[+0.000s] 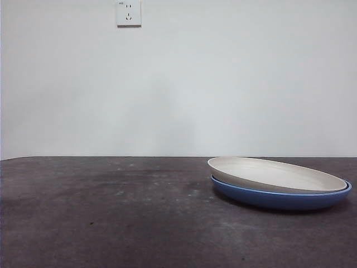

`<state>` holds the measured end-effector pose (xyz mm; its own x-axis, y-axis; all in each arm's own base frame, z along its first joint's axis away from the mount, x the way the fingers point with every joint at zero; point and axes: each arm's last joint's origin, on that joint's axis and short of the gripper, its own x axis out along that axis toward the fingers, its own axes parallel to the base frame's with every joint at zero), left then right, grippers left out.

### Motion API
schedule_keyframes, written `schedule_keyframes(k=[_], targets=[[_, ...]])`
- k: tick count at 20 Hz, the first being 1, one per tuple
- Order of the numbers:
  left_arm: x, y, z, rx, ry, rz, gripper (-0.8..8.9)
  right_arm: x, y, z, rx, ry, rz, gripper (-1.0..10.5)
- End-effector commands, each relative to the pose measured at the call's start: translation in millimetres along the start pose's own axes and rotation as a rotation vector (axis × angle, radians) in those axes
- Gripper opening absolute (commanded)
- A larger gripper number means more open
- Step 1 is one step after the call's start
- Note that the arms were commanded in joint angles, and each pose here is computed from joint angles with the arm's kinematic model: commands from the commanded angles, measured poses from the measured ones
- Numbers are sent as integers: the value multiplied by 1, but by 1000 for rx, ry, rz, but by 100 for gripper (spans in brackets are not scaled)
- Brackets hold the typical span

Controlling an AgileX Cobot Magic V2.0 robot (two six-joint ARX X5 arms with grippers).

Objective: Pick up the white plate, put it on the blue plate, put it on desk

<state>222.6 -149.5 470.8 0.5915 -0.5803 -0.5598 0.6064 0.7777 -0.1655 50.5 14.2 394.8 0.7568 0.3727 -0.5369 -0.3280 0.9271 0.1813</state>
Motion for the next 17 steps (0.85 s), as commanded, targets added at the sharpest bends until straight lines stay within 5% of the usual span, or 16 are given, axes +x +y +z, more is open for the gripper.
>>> schedule_keyframes(k=[1,10,17], targets=[[1,0,-20,23,16,-29,374,2,0,1,1,4,0,423],[9,5,-124,-1,106,-196,371,7,-2,-3,10,30,1,423],[19,7,-153,-17,163,-265,371,8,-2,-4,24,39,5,423]])
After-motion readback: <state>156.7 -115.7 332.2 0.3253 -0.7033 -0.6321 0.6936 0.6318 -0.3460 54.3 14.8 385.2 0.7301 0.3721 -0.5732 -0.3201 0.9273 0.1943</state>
